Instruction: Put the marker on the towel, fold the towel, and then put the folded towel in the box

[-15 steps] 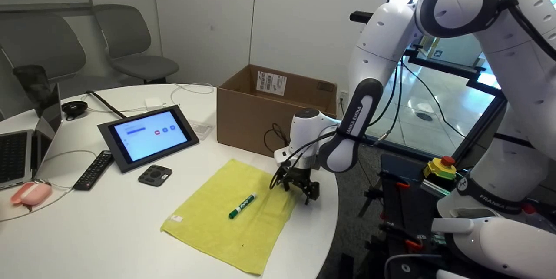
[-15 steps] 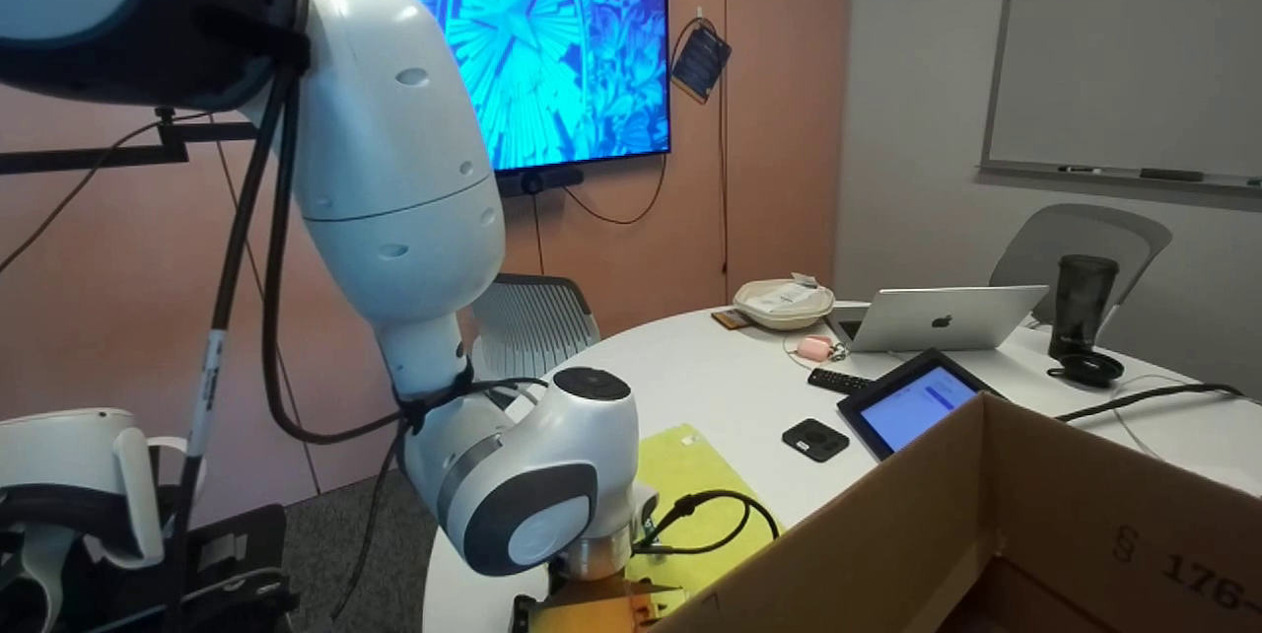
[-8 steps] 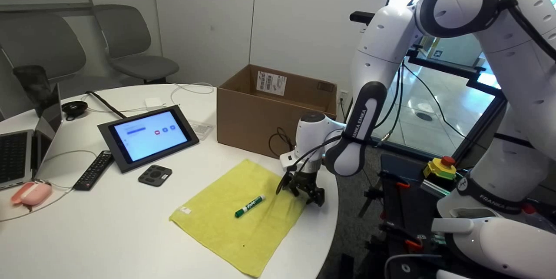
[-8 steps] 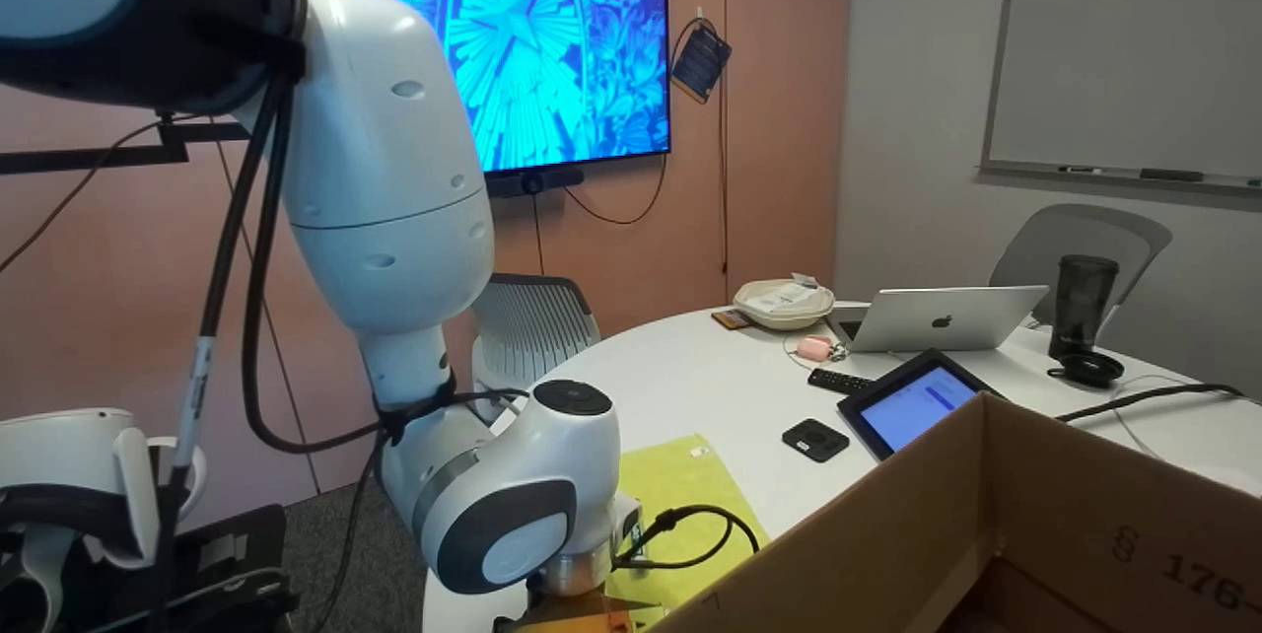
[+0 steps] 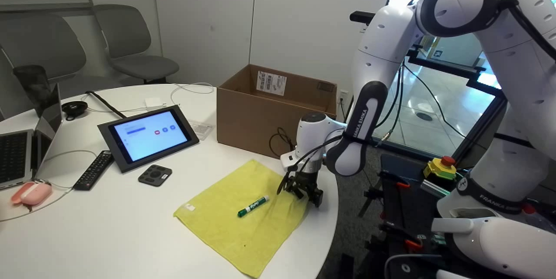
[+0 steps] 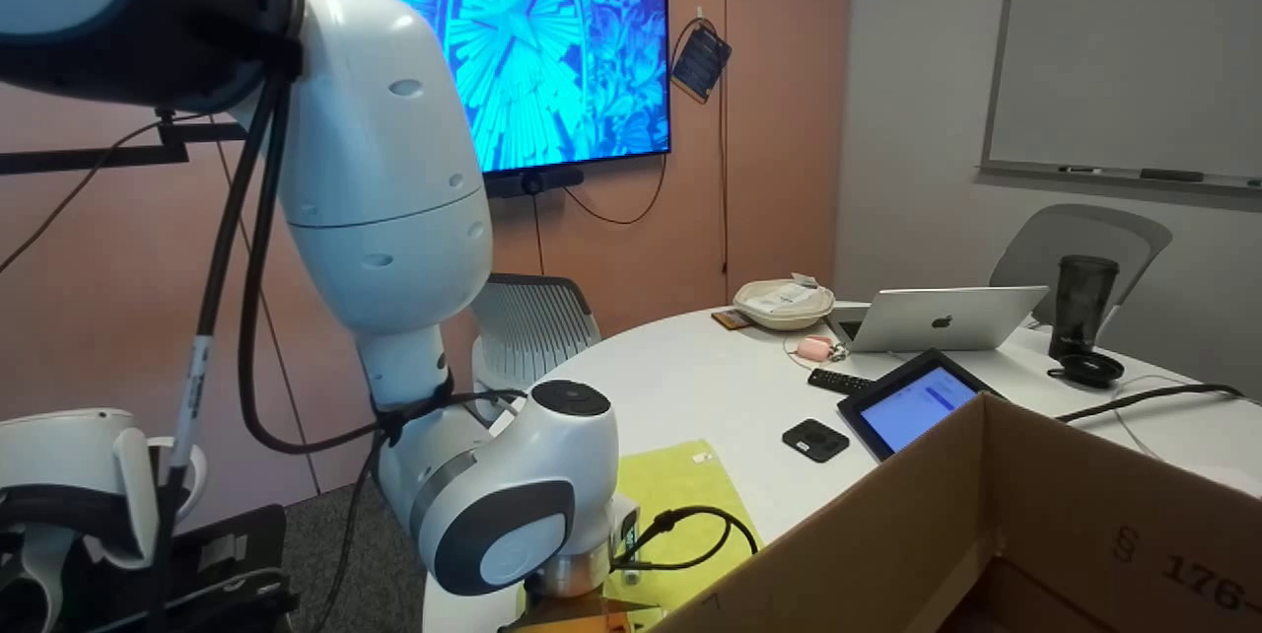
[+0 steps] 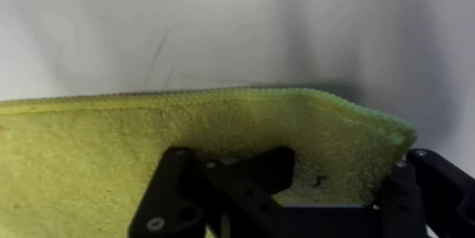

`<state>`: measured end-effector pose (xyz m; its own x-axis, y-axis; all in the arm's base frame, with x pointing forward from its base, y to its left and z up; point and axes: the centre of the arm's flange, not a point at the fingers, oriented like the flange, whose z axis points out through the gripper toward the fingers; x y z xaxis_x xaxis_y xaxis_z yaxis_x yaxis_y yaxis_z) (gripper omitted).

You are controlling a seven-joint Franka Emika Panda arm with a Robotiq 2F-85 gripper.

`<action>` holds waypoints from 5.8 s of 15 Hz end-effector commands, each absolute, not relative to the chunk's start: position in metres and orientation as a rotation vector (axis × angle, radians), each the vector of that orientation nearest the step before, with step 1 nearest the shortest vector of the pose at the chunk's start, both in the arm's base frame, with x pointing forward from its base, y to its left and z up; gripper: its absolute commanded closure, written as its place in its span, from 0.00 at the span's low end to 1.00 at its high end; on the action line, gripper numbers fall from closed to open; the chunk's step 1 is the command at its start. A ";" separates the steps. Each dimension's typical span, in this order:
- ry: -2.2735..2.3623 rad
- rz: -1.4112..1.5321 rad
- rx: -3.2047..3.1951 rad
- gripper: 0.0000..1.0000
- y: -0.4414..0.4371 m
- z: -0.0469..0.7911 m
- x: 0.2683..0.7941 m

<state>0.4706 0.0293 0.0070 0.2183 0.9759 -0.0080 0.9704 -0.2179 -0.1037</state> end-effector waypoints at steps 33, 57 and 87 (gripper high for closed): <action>-1.203 0.189 -2.604 0.38 0.035 0.080 0.553; -1.113 0.428 -2.610 0.00 0.055 0.058 0.497; 0.266 0.249 -3.043 0.00 0.095 0.050 0.447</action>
<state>0.4587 0.0840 0.0463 0.9784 -0.0941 -0.1841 -0.1139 -0.9884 -0.1000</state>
